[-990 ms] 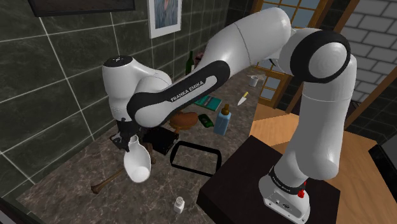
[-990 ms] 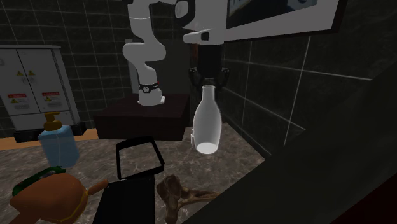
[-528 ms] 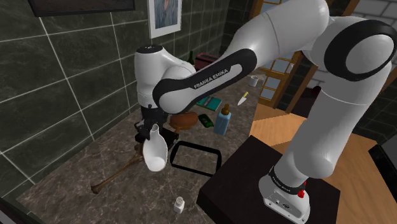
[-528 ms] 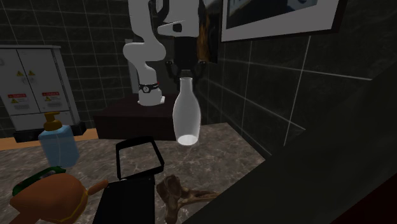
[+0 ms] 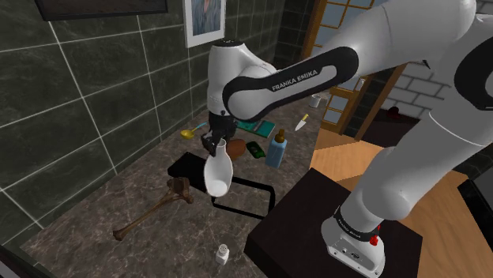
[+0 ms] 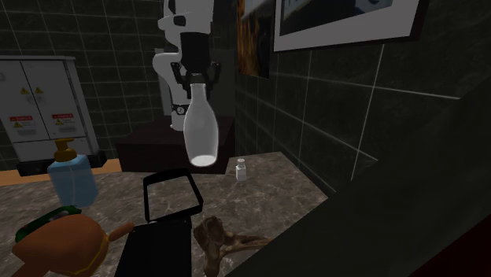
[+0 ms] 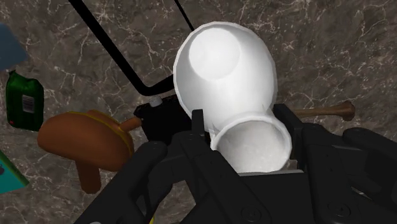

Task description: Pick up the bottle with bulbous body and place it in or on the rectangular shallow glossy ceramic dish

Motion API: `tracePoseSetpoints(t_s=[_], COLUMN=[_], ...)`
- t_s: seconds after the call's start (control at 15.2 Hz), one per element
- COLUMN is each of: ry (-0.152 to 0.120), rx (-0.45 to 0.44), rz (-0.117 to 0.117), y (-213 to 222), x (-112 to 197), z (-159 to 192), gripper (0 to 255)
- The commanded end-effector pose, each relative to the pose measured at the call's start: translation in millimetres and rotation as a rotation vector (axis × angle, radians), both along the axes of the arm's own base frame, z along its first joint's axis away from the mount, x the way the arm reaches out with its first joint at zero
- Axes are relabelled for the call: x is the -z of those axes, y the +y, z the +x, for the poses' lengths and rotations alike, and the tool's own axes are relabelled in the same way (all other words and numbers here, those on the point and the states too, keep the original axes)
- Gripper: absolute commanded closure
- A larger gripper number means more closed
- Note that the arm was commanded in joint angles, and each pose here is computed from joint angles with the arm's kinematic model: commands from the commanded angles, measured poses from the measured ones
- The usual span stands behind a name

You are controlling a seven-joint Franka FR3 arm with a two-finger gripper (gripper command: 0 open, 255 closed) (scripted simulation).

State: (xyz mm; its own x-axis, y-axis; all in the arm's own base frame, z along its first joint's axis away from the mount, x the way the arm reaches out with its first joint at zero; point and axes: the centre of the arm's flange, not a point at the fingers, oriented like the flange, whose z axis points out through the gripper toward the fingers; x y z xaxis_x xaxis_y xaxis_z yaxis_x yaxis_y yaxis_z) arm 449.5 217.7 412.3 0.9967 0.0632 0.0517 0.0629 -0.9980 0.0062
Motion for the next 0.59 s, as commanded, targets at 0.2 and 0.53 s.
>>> tracePoseSetpoints(t_s=[0.2,0.53], ry=[0.000,0.000], rx=[-0.001,-0.001], rz=[0.001,0.001], y=[-62.8,-124.4], x=[-17.2,-35.5], z=[-15.0,-30.4], gripper=[255,255])
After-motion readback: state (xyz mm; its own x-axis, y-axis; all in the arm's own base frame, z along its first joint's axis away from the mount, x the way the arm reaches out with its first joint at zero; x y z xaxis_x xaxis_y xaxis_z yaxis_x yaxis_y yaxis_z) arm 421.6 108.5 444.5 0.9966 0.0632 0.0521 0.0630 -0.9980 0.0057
